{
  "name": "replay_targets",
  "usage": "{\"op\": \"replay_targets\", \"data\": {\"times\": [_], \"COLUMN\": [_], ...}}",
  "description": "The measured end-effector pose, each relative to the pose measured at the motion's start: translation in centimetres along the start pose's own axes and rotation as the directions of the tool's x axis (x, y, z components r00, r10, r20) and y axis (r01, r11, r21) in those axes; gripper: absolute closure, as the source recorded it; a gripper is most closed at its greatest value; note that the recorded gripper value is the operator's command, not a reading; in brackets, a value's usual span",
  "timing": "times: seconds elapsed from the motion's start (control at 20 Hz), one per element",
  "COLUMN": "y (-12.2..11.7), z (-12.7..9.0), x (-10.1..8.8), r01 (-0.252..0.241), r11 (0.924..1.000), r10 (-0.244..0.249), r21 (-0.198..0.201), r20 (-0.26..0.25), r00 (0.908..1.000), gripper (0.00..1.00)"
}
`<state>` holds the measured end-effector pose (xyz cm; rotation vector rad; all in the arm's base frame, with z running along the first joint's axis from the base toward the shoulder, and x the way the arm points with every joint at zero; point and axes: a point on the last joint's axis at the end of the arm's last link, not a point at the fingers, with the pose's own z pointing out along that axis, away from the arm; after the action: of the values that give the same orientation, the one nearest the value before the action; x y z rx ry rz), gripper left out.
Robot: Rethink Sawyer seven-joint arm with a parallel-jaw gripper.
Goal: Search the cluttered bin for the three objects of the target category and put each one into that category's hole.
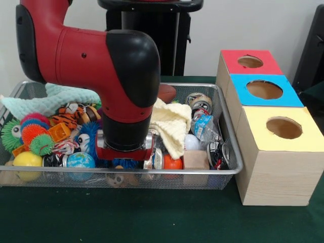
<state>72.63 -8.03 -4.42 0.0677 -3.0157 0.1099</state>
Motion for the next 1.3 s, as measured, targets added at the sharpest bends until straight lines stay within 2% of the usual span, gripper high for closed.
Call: {"op": "replay_targets", "data": {"times": [0.25,0.4,0.6,0.8,1.1,1.3], "y": [0.0,0.1,0.0,-0.1,-0.2,-0.2], "z": [0.0,0.0,0.0,-0.1,-0.1,0.0], "x": [-0.1,0.0,0.5,1.3,2.0,2.2], "r01": [0.0,0.001,0.002,-0.001,0.001,0.004], "r11": [1.0,1.0,1.0,1.0,0.9999,0.9999], "r10": [0.0,-0.001,-0.002,0.001,0.001,-0.002], "r21": [-0.001,0.0,0.0,-0.007,-0.013,-0.011], "r20": [-0.009,0.005,0.045,0.12,0.176,0.194], "r00": [1.0,1.0,0.999,0.9928,0.9844,0.981], "gripper": [0.0,0.0,0.0,0.0,0.0,0.0]}}
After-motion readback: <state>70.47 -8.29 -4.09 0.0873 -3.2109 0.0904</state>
